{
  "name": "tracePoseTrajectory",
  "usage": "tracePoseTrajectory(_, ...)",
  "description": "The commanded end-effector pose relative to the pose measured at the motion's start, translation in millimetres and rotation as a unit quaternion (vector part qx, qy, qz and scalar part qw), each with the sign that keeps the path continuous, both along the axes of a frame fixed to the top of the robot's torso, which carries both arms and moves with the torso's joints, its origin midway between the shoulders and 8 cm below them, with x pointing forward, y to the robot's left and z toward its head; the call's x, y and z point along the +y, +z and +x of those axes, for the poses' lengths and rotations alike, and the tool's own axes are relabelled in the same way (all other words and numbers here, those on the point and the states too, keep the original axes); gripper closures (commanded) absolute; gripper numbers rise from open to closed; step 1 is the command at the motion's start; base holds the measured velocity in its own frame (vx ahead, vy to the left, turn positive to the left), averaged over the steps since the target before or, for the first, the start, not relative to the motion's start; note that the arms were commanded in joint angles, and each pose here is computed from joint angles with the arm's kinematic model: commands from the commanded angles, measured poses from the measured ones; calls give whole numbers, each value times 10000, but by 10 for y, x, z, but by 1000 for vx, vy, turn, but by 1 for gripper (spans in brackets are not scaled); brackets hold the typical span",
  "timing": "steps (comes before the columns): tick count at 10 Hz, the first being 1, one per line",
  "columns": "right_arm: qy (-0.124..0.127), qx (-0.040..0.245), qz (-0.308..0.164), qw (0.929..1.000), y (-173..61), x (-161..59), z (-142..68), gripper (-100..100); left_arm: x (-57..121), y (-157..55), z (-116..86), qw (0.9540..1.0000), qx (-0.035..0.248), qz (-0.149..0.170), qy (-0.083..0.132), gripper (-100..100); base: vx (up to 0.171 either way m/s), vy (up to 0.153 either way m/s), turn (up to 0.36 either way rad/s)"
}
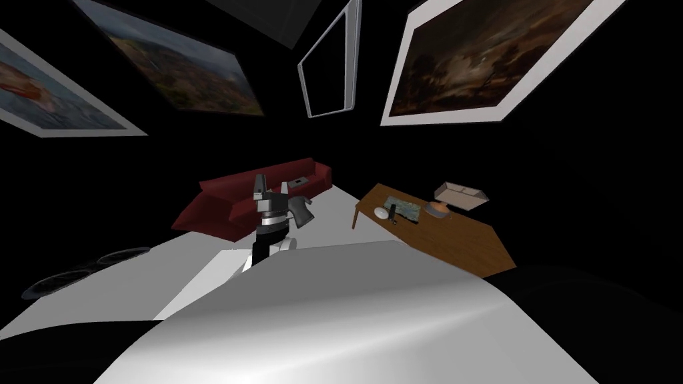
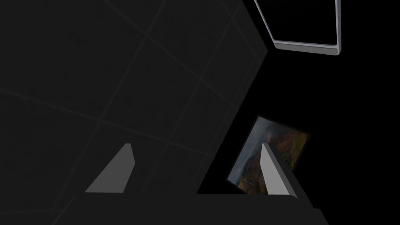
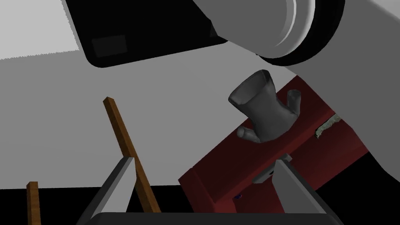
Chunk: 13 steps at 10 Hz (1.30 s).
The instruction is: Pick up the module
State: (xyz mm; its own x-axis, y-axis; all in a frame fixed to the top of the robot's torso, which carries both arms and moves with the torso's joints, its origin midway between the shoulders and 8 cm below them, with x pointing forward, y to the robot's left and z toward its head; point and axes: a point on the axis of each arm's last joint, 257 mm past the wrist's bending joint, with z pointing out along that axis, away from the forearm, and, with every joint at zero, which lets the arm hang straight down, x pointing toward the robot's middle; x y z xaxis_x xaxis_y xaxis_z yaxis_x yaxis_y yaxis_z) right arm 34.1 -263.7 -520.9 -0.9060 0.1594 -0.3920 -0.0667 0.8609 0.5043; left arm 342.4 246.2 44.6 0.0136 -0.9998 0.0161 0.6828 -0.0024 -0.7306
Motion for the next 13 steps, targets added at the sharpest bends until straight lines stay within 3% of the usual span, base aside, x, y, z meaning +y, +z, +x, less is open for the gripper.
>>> tracePoseTrajectory(1, 151, 199, -254, 9994, -53, -208, -156, -100, 0, 0, 0, 10000, 0, 0, 0, 0, 61, -34, 227)
tracePoseTrajectory(2, 356, 475, -561, 9967, -121, -469, -434, -100, 0, 0, 0, 10000, 0, 0, 1, 0, 67, -29, 287)
tracePoseTrajectory(3, 357, 475, -564, 9966, -121, -472, -434, -100, 0, 0, 0, 10000, 0, 0, 0, 0, 55, -34, 128)
tracePoseTrajectory(4, 550, 732, -861, 9921, -160, -740, -687, -100, 1, 0, 0, 10000, 1, 0, 1, 0, 66, -30, 231)
tracePoseTrajectory(5, 550, 732, -861, 9921, -160, -740, -687, -100, 0, 0, 0, 10000, 0, 0, 0, 0, 56, -30, 156)
tracePoseTrajectory(8, 1023, 1365, -1653, 9714, -149, -1508, -1272, -100, 0, 0, 0, 10000, 1, 0, 0, 0, 109, -67, 341)
tracePoseTrajectory(10, 1023, 1365, -1653, 9714, -149, -1508, -1272, -100, 1, -1, -1, 10000, 1, 1, 1, 0, 59, -50, 43)
tracePoseTrajectory(12, 1246, 1659, -2085, 9558, -85, -1941, -1510, -100, 0, 0, 0, 10000, 0, 0, 1, 0, 69, -44, 289)
tracePoseTrajectory(13, 1246, 1659, -2085, 9558, -85, -1941, -1510, -100, 0, 0, 0, 10000, 0, 1, 1, 0, 93, -88, 125)
